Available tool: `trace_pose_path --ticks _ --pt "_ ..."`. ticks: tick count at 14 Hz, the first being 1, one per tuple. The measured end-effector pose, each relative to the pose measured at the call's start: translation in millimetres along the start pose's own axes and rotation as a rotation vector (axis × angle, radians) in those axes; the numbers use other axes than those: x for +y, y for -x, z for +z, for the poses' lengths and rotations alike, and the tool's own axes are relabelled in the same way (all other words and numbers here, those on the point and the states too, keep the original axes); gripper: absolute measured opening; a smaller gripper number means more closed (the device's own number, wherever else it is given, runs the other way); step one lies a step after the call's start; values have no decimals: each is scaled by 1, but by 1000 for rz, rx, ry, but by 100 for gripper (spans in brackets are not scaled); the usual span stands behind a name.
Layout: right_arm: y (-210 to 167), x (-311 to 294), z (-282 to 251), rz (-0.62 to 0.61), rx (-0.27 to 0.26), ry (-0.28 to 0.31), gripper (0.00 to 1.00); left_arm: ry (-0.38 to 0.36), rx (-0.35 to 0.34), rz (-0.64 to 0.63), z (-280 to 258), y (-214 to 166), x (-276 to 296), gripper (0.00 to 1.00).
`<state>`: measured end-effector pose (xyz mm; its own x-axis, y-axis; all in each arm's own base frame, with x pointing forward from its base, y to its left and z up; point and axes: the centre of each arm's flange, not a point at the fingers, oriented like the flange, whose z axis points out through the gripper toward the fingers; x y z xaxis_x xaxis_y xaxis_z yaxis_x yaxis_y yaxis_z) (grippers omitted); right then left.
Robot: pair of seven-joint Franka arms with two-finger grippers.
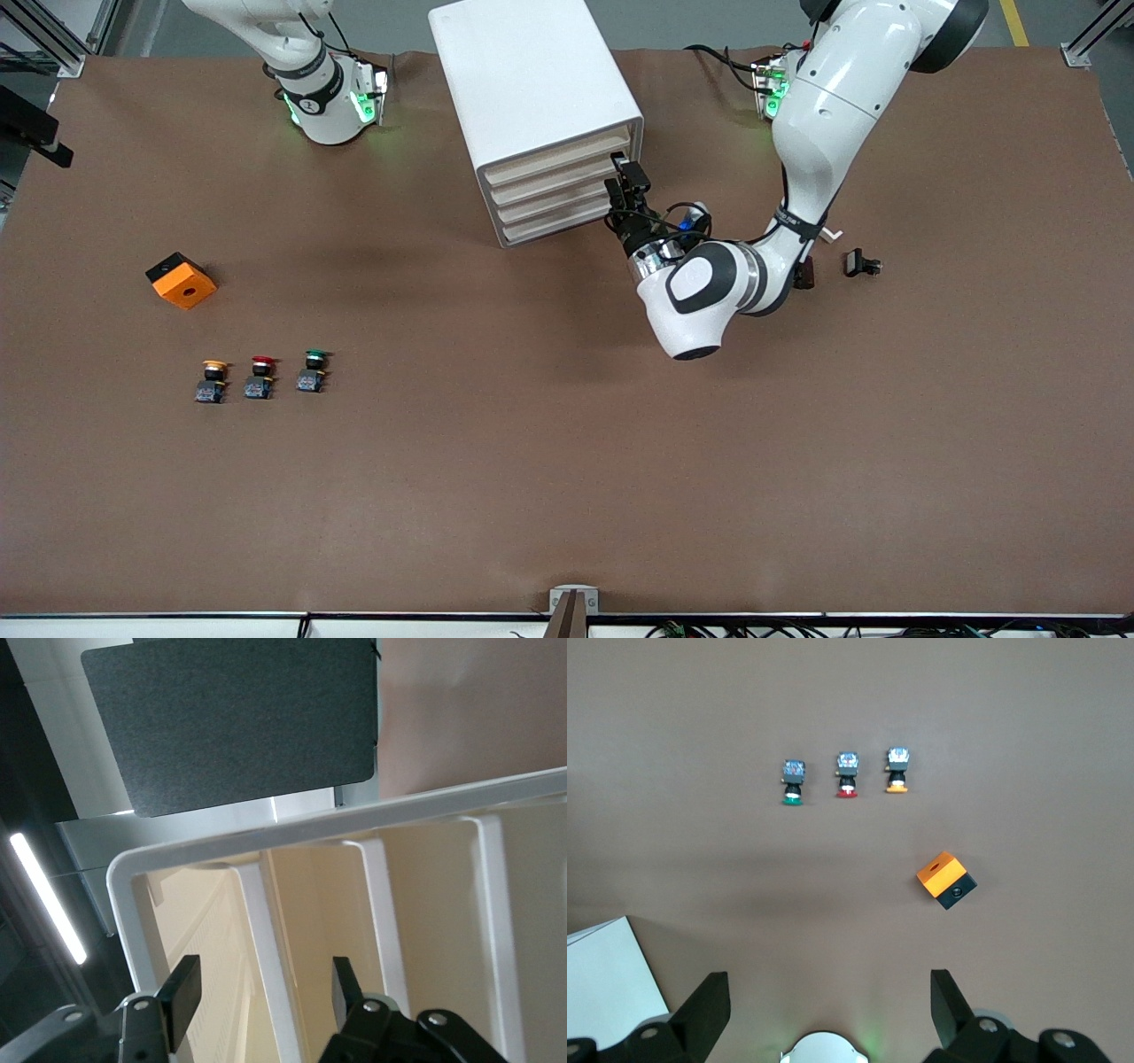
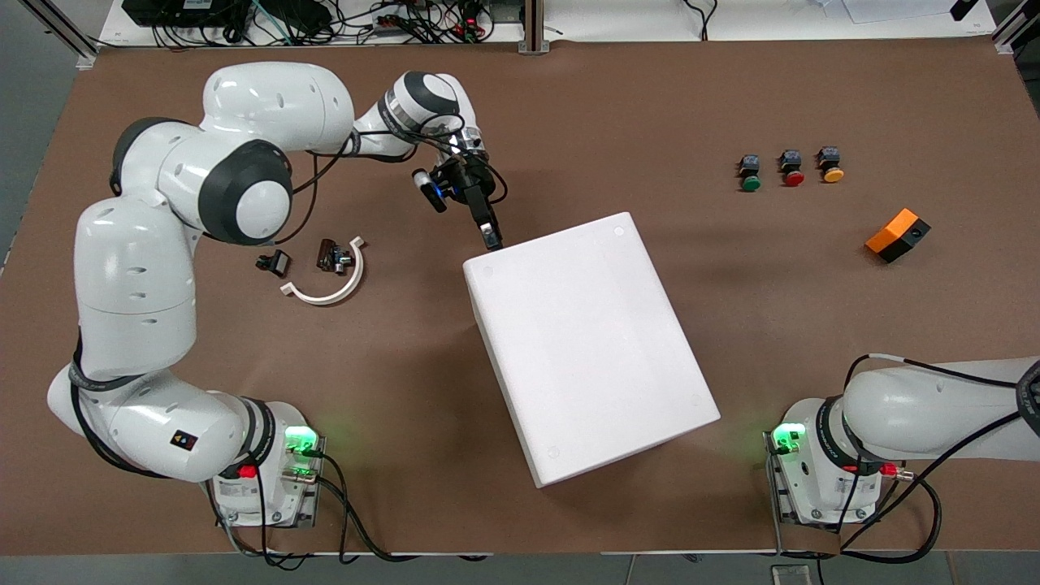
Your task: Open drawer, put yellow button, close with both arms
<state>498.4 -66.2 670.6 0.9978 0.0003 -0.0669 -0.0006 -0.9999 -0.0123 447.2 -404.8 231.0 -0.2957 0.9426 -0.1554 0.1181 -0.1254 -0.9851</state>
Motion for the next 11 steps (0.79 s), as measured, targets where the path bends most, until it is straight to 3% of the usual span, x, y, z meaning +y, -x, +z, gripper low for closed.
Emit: trace_pose_path --ticks 3,5,6,7,9,11 --pt "-33 10 39 15 -46 1 100 -13 23 -6 16 6 3 66" --pt "-54 19 69 28 -83 -1 100 -21 37 -11 26 8 5 55" --pt "-67 26 87 37 -97 -1 100 -25 44 -14 30 8 6 55" --pt "-79 34 103 47 -94 1 100 -29 51 -18 35 9 7 49" --pt "-95 47 123 60 -79 5 100 -41 71 -25 48 12 9 26" --pt "-108 52 143 67 -64 9 100 -48 75 -33 51 13 8 20"
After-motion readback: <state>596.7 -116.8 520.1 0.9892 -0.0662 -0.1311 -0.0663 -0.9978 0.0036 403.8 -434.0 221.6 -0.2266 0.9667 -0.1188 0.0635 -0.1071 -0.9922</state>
